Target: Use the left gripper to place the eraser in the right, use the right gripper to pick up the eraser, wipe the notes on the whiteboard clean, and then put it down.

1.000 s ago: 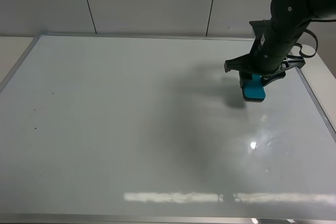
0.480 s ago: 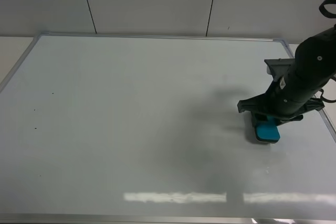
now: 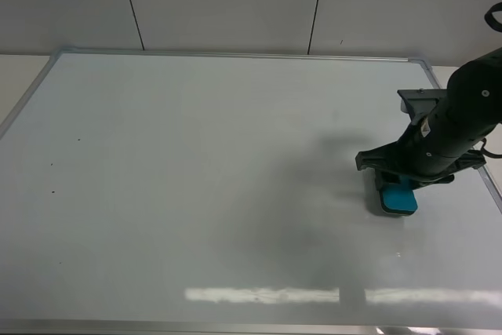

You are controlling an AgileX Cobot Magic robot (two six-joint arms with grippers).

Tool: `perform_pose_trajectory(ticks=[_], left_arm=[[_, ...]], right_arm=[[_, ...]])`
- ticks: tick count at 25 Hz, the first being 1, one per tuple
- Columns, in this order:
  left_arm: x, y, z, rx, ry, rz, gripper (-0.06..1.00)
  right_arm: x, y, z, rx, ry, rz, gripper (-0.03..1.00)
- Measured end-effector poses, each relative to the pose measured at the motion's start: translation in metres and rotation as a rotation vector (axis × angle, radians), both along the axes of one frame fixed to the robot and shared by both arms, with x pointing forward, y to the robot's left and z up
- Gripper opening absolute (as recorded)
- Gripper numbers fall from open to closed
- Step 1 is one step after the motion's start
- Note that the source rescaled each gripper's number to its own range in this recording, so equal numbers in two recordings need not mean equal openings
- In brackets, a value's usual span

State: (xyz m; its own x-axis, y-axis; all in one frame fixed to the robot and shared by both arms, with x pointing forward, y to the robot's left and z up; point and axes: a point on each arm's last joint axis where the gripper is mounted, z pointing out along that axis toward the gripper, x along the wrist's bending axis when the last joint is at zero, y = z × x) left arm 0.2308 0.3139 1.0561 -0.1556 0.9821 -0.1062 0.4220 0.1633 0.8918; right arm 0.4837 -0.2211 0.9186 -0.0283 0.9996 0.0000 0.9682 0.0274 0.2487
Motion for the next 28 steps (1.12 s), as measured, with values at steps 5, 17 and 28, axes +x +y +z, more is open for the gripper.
perform_pose_trajectory(ticks=[5, 17, 28], left_arm=[[0.000, 0.000, 0.000, 0.000, 0.000, 0.000, 1.00], [0.000, 0.000, 0.000, 0.000, 0.000, 0.000, 1.00], [0.000, 0.000, 0.000, 0.000, 0.000, 0.000, 1.00]], right_arm=[[-0.002, -0.001, -0.001, -0.013, 0.026, -0.001, 0.73], [-0.003, -0.001, 0.000, -0.011, 0.031, -0.023, 0.86], [-0.001, 0.004, 0.015, 0.079, -0.056, -0.018, 0.99]])
